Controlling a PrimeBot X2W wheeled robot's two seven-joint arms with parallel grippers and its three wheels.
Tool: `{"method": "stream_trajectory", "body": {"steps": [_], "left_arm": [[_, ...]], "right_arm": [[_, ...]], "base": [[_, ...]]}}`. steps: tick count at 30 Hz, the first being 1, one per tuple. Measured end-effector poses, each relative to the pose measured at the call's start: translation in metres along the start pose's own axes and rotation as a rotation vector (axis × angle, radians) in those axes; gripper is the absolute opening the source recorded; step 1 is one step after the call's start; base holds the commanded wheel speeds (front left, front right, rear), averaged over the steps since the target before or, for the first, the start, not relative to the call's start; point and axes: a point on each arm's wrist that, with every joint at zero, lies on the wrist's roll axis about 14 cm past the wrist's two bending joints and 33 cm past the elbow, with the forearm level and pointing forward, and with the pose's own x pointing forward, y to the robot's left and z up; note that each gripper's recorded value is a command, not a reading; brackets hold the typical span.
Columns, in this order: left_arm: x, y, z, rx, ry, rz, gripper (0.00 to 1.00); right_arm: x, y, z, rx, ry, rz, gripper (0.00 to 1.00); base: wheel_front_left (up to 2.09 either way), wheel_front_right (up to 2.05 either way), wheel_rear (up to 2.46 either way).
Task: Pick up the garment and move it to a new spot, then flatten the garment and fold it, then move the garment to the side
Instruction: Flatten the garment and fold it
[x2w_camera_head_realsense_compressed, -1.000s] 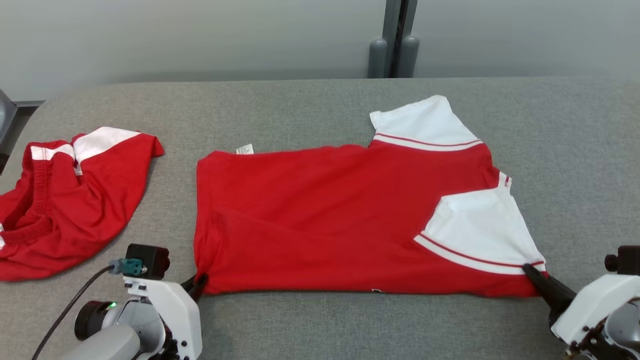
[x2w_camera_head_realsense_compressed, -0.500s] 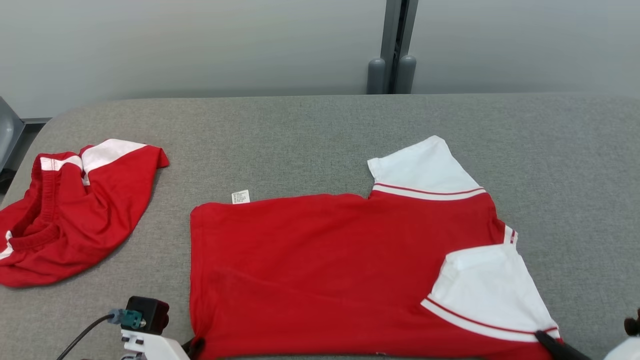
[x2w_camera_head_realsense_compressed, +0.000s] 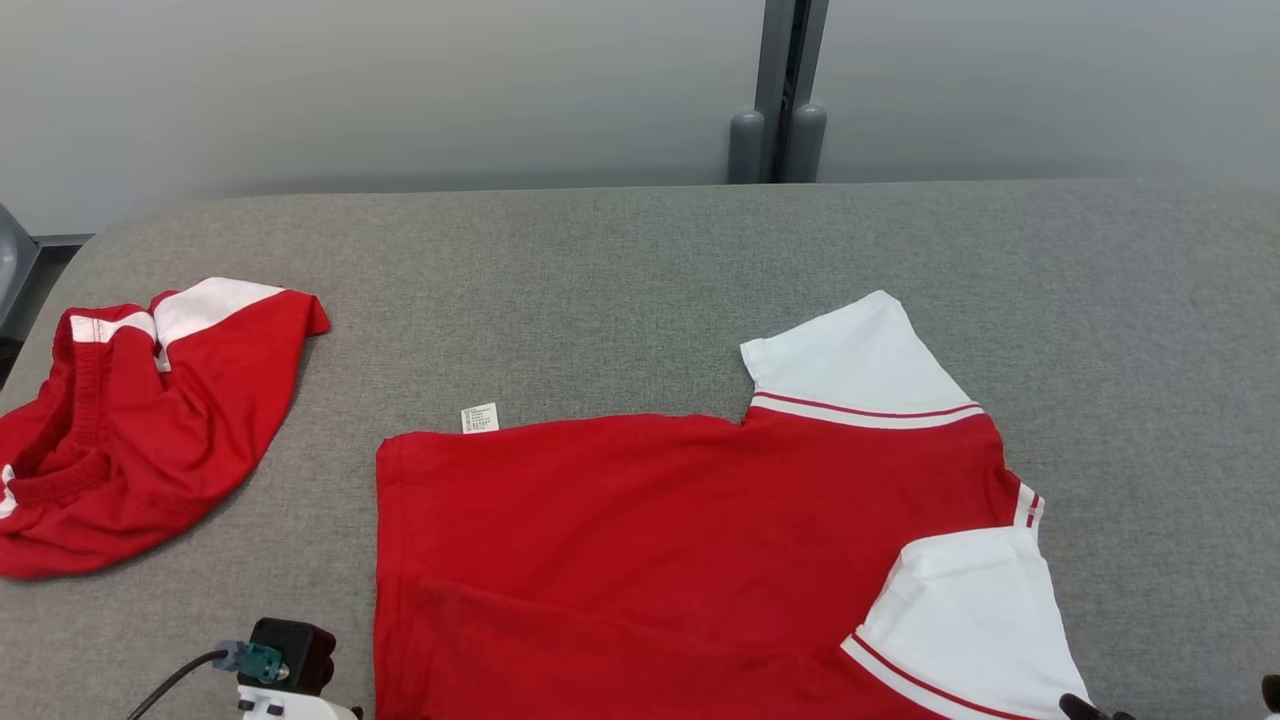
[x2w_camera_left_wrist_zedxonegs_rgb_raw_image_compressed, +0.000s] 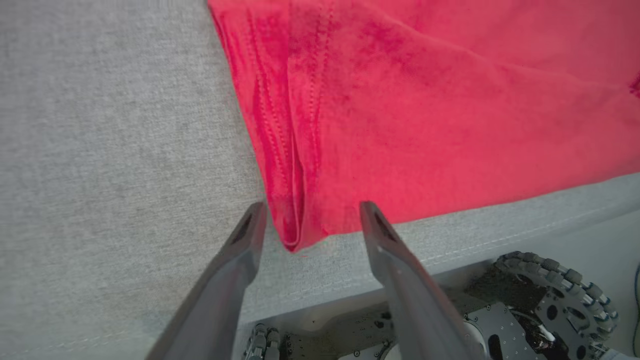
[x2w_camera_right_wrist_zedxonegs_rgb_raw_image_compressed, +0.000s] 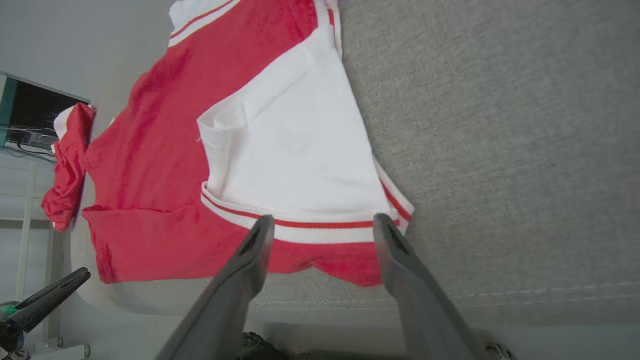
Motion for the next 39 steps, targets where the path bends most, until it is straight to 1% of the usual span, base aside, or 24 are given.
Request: {"method": "stream_trajectory", "body": {"steps": [4, 8, 9, 13, 16, 17, 20, 22, 30, 31, 32, 36, 39], "left_arm": [[-0.004, 0.009, 0.014, 0.028, -0.048, 0.031, 1.00], [-0.007, 0.015, 0.052, 0.071, -0.188, 0.070, 1.00], [-0.007, 0.015, 0.052, 0.071, -0.188, 0.070, 1.00], [-0.006, 0.016, 0.089, 0.112, -0.304, 0.082, 1.00], [0.002, 0.023, 0.106, 0.135, -0.330, 0.112, 1.00], [0.006, 0.025, 0.111, 0.136, -0.331, 0.117, 1.00], [0.016, 0.025, 0.129, 0.133, -0.359, 0.119, 1.00], [0.023, 0.029, 0.139, 0.134, -0.369, 0.126, 1.00], [0.053, 0.032, 0.163, 0.135, -0.375, 0.109, 1.00], [0.057, 0.032, 0.165, 0.135, -0.374, 0.104, 1.00], [0.064, 0.034, 0.166, 0.129, -0.367, 0.101, 1.00], [0.074, 0.039, 0.168, 0.123, -0.361, 0.104, 1.00], [0.078, 0.042, 0.167, 0.118, -0.356, 0.106, 1.00]], "right_arm": [[-0.004, 0.005, 0.010, -0.024, -0.028, -0.007, 1.00], [-0.009, 0.014, 0.035, -0.067, -0.100, 0.000, 1.00], [-0.009, 0.014, 0.035, -0.067, -0.100, 0.000, 1.00], [-0.003, 0.024, 0.072, -0.146, -0.176, 0.005, 1.00], [0.007, 0.031, 0.099, -0.236, -0.208, -0.007, 1.00], [0.012, 0.035, 0.108, -0.246, -0.223, 0.001, 1.00], [0.029, 0.046, 0.133, -0.300, -0.260, 0.015, 1.00], [0.042, 0.052, 0.150, -0.314, -0.286, 0.028, 1.00], [0.115, 0.072, 0.189, -0.418, -0.232, 0.059, 1.00], [0.125, 0.075, 0.192, -0.436, -0.222, 0.061, 1.00], [0.145, 0.077, 0.193, -0.461, -0.189, 0.062, 1.00], [0.183, 0.081, 0.192, -0.503, -0.123, 0.068, 1.00], [0.206, 0.078, 0.184, -0.520, -0.066, 0.058, 1.00]], "base": [[0.00, 0.00, 0.00], [0.00, 0.00, 0.00], [0.00, 0.00, 0.00], [0.00, 0.00, 0.00], [0.00, 0.00, 0.00], [0.00, 0.00, 0.00], [0.00, 0.00, 0.00], [0.00, 0.00, 0.00], [0.00, 0.00, 0.00], [0.00, 0.00, 0.00], [0.00, 0.00, 0.00], [0.00, 0.00, 0.00], [0.00, 0.00, 0.00]]}}
